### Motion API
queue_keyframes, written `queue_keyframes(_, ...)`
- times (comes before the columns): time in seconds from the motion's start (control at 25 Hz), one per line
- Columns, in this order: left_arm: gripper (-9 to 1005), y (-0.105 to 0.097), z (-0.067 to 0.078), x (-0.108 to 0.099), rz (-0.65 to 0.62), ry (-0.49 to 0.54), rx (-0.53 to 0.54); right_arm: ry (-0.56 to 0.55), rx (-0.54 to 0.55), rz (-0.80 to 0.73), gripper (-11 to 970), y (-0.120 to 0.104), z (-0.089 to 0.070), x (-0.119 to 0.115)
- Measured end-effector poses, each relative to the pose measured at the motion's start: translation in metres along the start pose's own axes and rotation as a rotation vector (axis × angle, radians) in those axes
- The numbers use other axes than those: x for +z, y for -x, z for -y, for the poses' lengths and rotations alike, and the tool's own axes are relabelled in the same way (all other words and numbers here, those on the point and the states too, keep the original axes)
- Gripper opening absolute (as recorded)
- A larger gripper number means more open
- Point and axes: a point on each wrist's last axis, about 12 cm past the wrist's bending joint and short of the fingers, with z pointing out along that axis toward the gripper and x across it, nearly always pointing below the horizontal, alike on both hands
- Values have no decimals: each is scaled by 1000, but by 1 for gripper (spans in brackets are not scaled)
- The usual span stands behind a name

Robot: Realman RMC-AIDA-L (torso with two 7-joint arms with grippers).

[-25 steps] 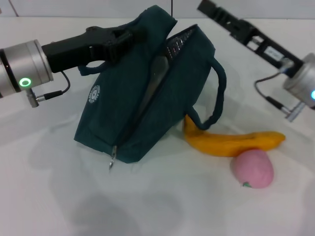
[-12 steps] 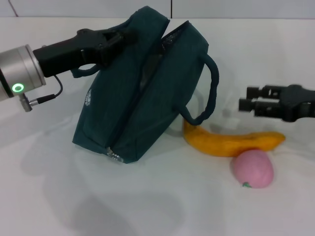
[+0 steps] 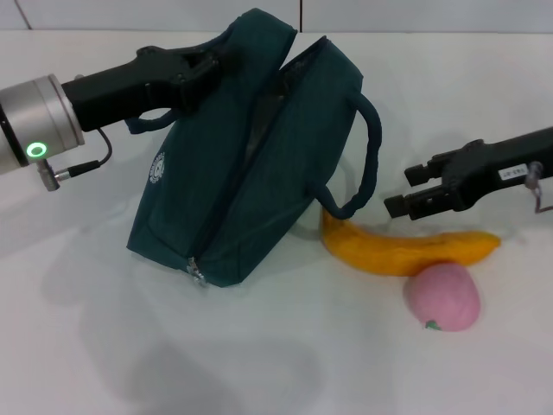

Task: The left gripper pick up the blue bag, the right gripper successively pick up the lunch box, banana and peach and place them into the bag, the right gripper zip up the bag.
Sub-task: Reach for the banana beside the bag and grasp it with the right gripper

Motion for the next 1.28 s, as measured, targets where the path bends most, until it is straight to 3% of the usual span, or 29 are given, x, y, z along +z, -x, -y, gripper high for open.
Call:
queue_keyframes(0.24, 44, 0, -1, 0, -1, 10, 1, -23, -84, -229, 734, 38, -11, 27)
queue_keyframes(0.4, 44, 0, -2, 0, 0, 14, 3, -30, -141, -338, 730, 50, -22, 43)
queue_keyframes(0.76, 44, 0, -4, 0, -2, 33, 3, -72, -203, -449, 722, 53, -30, 65)
queue_keyframes(1.28, 44, 2, -4, 2, -1, 32, 7, -71, -230, -486, 716, 47, -35, 82)
